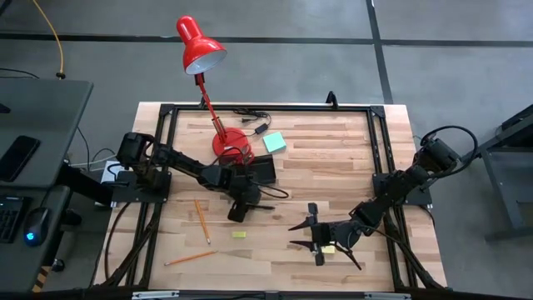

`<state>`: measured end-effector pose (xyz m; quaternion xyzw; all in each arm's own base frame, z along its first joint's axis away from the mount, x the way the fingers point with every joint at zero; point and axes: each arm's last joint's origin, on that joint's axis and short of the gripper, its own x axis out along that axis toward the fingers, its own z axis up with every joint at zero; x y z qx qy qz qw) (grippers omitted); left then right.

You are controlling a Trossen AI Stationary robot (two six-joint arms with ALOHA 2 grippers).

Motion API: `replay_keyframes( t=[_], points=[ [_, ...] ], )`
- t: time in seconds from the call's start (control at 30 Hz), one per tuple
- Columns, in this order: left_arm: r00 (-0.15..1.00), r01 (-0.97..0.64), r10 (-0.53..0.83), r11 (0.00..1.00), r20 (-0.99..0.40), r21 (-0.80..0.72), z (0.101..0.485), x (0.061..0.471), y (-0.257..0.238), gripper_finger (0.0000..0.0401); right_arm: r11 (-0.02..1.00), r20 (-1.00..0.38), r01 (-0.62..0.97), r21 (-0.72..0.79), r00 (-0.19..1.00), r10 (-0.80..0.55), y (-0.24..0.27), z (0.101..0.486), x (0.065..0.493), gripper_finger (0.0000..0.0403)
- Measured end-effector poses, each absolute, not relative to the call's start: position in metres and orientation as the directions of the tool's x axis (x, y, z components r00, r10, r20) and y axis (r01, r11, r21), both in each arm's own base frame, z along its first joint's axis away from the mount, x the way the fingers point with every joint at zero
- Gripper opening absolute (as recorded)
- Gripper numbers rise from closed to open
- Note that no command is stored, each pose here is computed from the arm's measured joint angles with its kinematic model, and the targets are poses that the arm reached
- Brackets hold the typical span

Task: Pick and place office supplies into organizer
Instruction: Put the black pen into the desk organizer

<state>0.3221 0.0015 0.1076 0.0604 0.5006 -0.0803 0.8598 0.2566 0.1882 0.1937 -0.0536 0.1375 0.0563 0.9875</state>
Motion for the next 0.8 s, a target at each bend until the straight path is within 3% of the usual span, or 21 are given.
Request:
replay_keyframes(
  t=[0.2,0.3,0.8],
  points=[
    [0.496,0.231,-0.12,0.973,-0.86,-0.003,0.1074,0.3232,0.0006,0.0019,0.987,-0.277,-0.125,-0.098,0.956,0.093,0.1881,0.1938,0.2566,0.0152],
    [0.521,0.286,-0.151,0.958,-0.84,0.005,0.1079,0.3257,0.0,0.0022,0.987,-0.277,-0.125,-0.099,0.956,0.093,0.1881,0.1938,0.2567,0.0152],
    [0.552,0.259,-0.176,0.965,-0.815,-0.033,0.1115,0.3282,0.0003,0.0001,0.989,-0.269,-0.083,-0.119,0.962,0.048,0.1863,0.194,0.2572,0.0152]
  ],
)
